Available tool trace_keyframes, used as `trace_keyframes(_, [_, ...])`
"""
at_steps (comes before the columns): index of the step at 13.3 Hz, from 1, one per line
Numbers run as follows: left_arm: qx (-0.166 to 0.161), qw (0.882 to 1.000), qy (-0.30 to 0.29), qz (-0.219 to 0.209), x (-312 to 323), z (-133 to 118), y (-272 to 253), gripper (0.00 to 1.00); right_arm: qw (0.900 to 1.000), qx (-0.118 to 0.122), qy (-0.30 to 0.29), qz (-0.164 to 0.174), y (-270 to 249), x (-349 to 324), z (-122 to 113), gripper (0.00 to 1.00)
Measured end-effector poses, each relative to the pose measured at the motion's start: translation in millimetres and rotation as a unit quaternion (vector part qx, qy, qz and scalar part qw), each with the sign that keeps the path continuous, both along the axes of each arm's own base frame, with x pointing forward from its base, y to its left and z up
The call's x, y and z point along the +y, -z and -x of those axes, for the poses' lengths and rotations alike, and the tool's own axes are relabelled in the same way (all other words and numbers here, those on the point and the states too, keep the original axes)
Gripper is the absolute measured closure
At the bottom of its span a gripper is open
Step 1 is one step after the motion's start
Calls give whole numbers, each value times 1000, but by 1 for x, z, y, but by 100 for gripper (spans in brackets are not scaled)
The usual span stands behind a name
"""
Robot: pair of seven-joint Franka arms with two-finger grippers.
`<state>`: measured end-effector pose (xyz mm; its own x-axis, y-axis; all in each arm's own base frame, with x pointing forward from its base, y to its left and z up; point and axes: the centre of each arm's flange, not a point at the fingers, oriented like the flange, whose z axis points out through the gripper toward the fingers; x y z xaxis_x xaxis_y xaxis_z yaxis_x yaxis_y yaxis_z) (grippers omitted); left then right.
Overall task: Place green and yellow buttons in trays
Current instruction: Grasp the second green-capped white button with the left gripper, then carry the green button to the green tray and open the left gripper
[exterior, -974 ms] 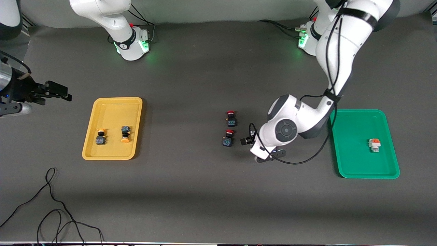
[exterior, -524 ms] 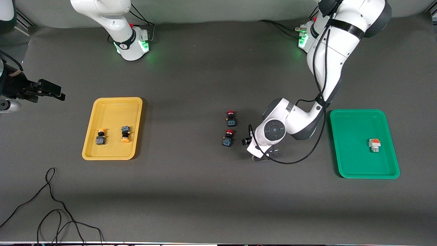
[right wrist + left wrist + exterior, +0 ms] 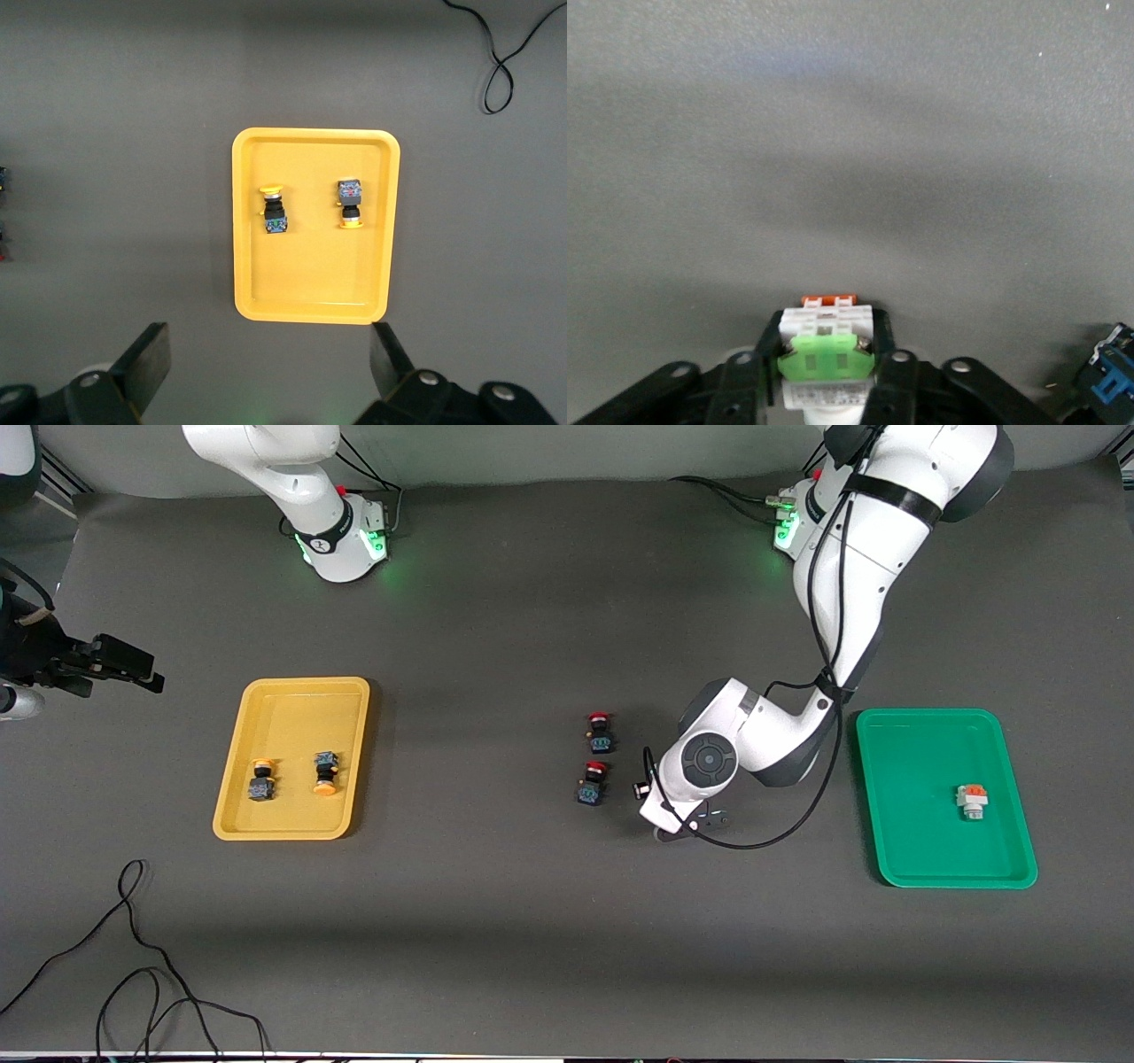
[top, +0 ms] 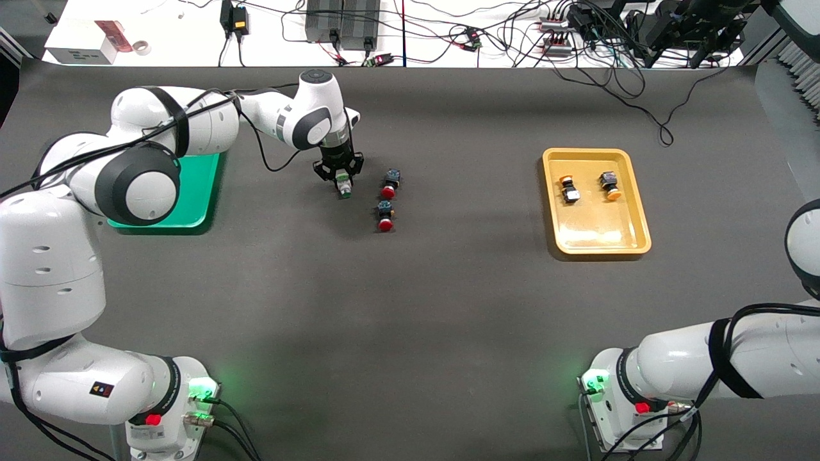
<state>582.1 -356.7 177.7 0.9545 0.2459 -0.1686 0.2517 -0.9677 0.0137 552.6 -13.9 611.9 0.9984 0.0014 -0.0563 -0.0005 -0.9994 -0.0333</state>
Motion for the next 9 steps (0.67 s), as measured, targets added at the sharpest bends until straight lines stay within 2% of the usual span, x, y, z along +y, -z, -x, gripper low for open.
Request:
trace_keyframes(4, [-6,1000,-17,-6,6,-12,-22,59,1000,0,0,0,0,0,0,0])
trace_keyframes(7, [27,998,-23,-53,33,-25,-97,59,1000,0,1,1,1,-1,-1,0])
trace_keyframes(9, [42,997,2,-72,67,-31,-154,59,1000,1,1,1,1,-1,-1,0])
